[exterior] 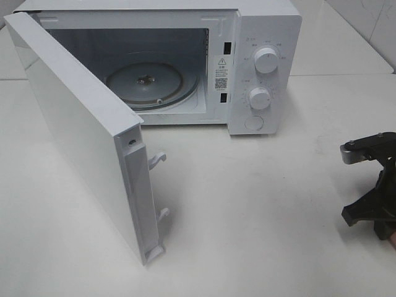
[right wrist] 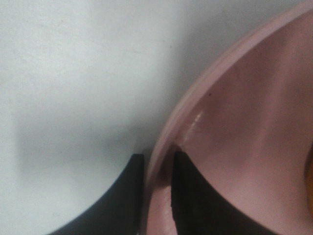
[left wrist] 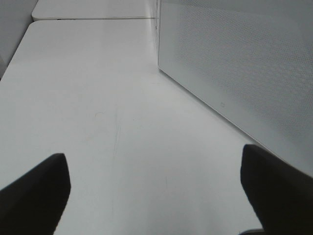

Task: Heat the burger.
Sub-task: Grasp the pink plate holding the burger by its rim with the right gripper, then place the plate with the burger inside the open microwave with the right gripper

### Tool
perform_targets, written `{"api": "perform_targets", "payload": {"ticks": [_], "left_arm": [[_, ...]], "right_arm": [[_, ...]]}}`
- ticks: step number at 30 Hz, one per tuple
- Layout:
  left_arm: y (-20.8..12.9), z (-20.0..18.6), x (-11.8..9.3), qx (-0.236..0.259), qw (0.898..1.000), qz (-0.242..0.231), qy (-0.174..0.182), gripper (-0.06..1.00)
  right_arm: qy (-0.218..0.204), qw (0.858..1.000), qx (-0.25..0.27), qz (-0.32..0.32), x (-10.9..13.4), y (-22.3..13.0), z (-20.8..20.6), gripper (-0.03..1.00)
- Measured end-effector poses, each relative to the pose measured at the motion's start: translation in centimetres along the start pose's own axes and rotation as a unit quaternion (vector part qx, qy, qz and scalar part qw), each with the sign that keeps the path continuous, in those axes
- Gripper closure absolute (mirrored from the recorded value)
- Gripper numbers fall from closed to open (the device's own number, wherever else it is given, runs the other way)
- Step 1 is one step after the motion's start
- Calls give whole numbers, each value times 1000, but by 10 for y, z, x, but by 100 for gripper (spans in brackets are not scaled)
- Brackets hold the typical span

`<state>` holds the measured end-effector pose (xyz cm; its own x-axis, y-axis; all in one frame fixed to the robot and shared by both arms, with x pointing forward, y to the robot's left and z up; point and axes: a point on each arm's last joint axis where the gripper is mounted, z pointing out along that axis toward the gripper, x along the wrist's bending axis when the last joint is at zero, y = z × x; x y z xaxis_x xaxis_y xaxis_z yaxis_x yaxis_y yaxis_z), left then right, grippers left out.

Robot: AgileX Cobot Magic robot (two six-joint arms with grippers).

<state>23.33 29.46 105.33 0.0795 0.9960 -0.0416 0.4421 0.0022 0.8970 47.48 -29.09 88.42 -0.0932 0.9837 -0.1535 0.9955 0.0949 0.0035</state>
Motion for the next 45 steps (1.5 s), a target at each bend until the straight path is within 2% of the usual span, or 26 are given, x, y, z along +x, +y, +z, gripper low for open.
{"api": "perform_targets", "payload": {"ticks": [8,11,17,24,31,38,45], "left_arm": [[0,0,0,0,1000,0,0,8],[0,0,0,0,1000,0,0,8],[0,0,0,0,1000,0,0,8],[0,0,0,0,1000,0,0,8],[0,0,0,0,1000,0,0,8],[0,0,0,0,1000,0,0,8],[0,0,0,0,1000,0,0,8]], "right_arm": [[-3,1000,3,6,0,0,-1,81],[-7,1000,3,14,-2,-2,-5,87],[-29,999,16,15,-5,-5,-6,91],[-67,998,19,-3,4,-6,-9,94],[-108,994,11,-14,17,-8,-13,94],[-126,991,10,-32,25,-10,-16,94],[-154,987,-15,-47,32,-15,-35,94]]}}
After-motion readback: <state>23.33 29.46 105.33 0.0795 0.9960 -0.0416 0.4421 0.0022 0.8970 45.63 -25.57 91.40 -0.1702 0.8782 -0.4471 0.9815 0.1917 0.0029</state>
